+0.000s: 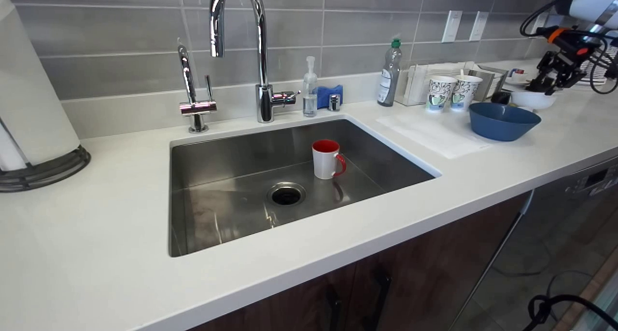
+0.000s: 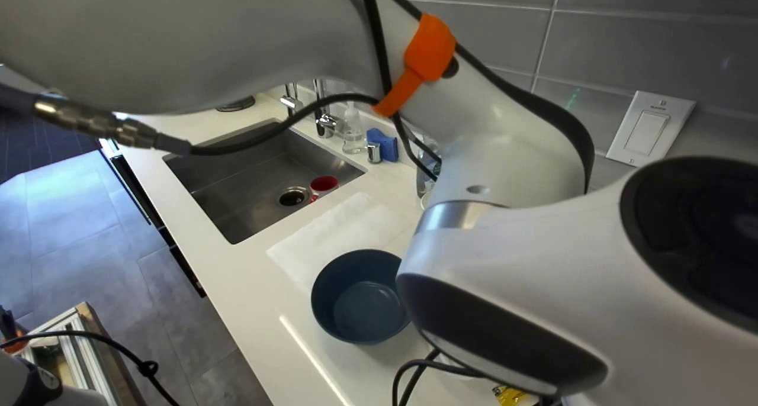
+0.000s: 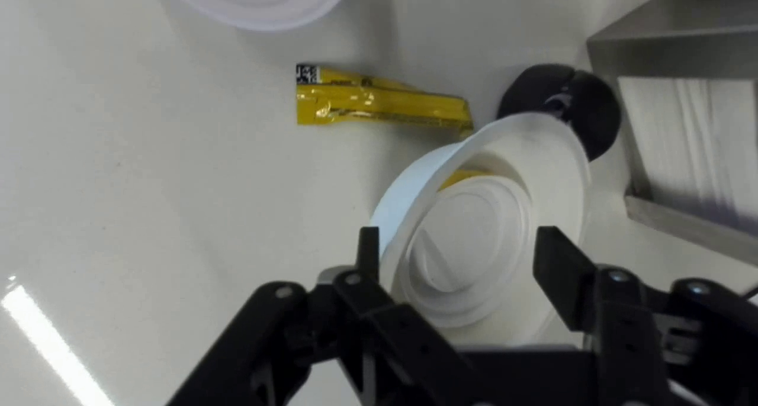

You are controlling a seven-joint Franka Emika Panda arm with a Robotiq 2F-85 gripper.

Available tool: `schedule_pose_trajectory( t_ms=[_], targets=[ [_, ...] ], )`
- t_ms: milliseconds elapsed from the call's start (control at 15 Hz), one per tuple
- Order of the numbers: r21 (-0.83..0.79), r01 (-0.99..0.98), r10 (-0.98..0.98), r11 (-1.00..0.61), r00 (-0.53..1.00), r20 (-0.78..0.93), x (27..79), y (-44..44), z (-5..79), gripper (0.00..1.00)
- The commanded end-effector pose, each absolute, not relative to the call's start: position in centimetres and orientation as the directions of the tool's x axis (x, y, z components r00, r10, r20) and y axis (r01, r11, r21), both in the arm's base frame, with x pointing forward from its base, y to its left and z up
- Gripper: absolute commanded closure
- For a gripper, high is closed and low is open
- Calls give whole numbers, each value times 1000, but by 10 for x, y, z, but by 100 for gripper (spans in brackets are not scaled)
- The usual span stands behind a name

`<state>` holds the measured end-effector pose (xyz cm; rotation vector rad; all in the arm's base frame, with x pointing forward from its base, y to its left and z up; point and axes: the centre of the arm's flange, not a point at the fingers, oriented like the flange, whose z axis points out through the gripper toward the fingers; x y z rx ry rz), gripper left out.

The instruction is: Move the white bowl to the counter

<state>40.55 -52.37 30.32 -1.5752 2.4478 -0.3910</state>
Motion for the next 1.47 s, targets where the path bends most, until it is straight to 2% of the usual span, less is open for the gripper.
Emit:
schedule_pose_trajectory(
  t_ms=[0, 667, 1400],
  targets=[
    [-310, -923, -973, 229, -224, -53, 414, -485, 337, 2],
    [-229, -922, -948, -311, 318, 7, 443, -343, 367, 0],
    [-75, -596, -600, -799, 799, 38, 383, -193, 452, 0]
  ],
)
